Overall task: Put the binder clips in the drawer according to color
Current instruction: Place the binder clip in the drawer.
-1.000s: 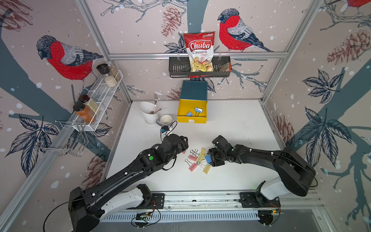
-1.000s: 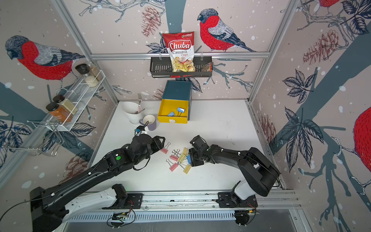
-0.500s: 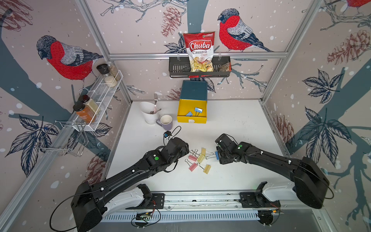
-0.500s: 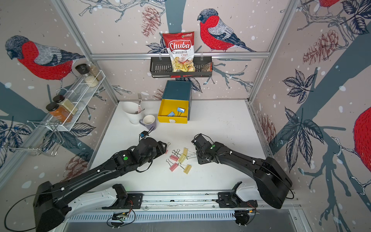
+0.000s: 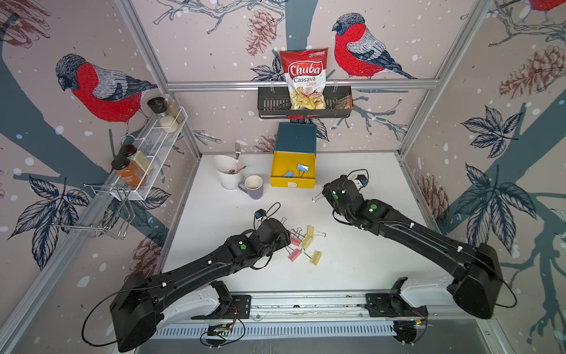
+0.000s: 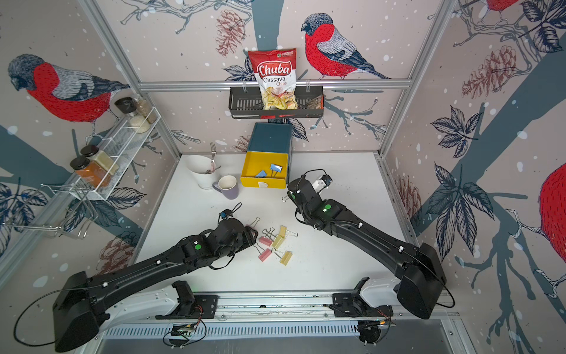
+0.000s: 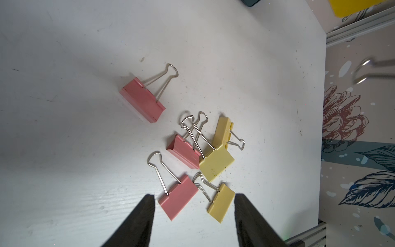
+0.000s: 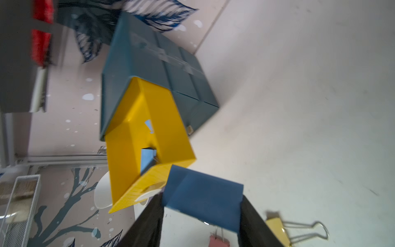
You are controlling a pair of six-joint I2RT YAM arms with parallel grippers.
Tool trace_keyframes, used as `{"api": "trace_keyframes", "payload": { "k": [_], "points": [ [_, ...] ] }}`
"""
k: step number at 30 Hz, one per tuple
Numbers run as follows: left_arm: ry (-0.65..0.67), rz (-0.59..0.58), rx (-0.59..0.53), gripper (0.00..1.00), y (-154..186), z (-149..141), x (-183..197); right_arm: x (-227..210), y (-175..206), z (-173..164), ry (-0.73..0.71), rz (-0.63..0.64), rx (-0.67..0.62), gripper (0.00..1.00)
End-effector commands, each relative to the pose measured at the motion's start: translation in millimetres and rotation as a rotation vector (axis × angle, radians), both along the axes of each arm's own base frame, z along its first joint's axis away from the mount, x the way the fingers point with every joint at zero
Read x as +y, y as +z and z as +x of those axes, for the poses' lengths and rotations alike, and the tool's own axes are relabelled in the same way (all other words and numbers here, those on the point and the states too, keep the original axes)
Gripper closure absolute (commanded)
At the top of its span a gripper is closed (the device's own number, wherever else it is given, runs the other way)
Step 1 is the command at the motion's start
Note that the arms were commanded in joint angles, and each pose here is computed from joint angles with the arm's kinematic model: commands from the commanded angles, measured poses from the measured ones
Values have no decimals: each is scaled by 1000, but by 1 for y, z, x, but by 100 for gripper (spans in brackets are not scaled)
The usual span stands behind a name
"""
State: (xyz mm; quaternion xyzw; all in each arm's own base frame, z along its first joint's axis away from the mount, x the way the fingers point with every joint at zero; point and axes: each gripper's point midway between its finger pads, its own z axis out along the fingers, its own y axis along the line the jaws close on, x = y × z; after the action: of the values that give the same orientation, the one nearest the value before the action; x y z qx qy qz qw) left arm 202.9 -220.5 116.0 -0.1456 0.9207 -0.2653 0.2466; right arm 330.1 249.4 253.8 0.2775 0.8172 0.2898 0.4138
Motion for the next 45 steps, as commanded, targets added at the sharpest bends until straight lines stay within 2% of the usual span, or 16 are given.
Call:
{"api": "trace_keyframes", "payload": {
  "k": [1,4,8,14,21,23,28,32,35,38,41,45],
  "points": [
    [-9,-28,32,37,-6,-8,-8,11,47,23,97,-182,-200,63],
    [1,-39,74,37,-16,-18,-12,27,72,39,141,-222,-270,63],
    [4,-35,111,36,-25,-27,-21,50,81,63,186,-287,-305,63],
    [11,-29,114,35,-25,-32,-30,75,57,95,238,-373,-268,64],
    [49,-38,96,35,-18,-31,-22,93,35,103,286,-418,-213,64],
    [57,-37,87,35,-14,-30,-20,95,29,103,292,-430,-192,60],
    [72,-47,69,34,-9,-28,-17,99,11,109,321,-434,-119,43],
    [78,-57,53,34,-5,-27,-14,101,17,107,338,-451,-111,29],
    [90,-58,37,34,-1,-25,-11,104,41,98,335,-461,-178,22],
    [103,-49,25,33,0,-24,-5,106,67,84,326,-460,-253,22],
    [117,-48,22,33,0,-24,1,108,84,67,331,-449,-288,26],
    [137,-57,11,33,2,-23,12,113,80,36,377,-415,-278,34]
  ]
}}
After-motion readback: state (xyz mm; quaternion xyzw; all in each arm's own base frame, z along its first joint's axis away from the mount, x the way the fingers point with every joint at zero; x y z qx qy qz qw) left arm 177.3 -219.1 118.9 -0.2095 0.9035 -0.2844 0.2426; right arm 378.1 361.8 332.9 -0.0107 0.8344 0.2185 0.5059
